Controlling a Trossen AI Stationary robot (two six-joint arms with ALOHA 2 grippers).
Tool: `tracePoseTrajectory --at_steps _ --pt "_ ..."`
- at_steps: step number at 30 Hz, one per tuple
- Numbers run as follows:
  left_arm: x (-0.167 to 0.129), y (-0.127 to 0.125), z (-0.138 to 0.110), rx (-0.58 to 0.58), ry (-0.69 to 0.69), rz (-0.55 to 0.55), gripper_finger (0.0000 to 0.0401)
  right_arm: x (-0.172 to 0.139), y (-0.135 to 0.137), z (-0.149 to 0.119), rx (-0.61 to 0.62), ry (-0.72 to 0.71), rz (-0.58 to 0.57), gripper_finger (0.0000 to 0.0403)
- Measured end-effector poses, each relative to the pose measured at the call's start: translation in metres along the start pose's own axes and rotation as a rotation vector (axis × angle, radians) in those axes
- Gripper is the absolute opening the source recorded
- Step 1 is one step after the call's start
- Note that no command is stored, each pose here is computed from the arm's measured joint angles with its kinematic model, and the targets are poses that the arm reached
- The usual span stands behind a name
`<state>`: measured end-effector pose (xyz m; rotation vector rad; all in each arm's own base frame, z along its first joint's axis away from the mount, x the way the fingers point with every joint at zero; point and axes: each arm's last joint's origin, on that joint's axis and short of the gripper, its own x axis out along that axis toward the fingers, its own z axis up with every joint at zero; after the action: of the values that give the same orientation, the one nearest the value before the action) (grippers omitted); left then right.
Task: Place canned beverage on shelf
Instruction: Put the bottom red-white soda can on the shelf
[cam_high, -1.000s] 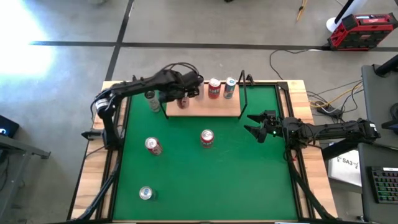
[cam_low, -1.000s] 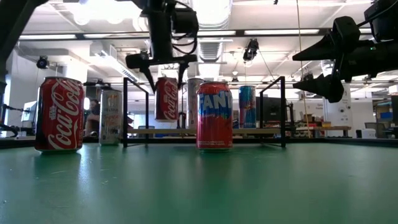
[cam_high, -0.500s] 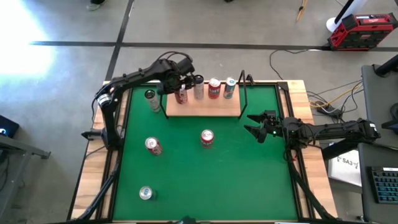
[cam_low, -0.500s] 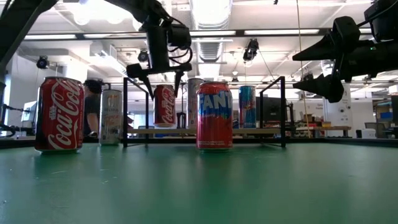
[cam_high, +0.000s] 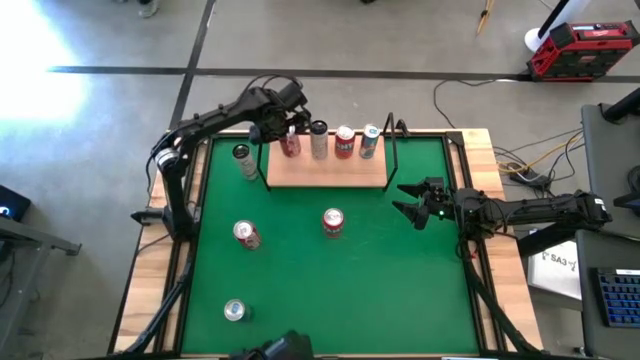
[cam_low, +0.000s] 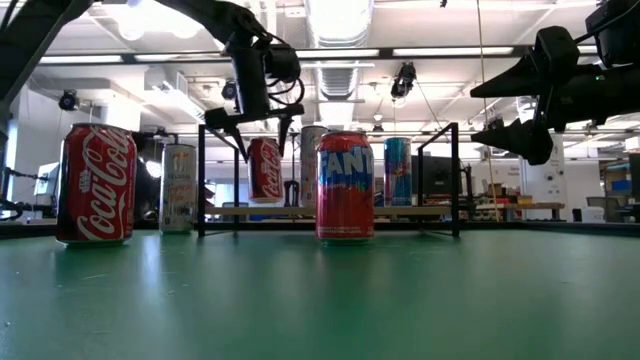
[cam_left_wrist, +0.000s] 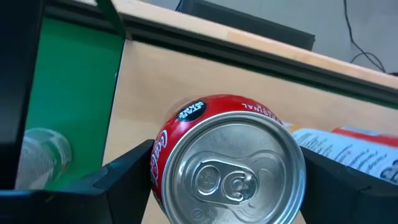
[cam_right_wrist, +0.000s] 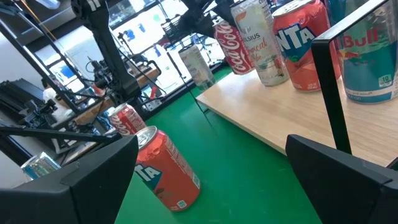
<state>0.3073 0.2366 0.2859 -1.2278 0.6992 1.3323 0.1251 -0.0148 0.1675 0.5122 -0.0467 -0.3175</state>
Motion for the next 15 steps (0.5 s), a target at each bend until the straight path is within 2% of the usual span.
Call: tracePoseTrajectory --at_steps 7,15 --pt "0.002 -0.002 0.004 0.008 -0.015 -0.025 0.0304 0.000 0.000 0.000 0.000 0.000 0.000 0.0400" --pt "0.017 -0.005 0.004 0.015 -0.005 0.004 0.0305 0.000 0.000 0.000 0.000 0.000 0.000 0.0400"
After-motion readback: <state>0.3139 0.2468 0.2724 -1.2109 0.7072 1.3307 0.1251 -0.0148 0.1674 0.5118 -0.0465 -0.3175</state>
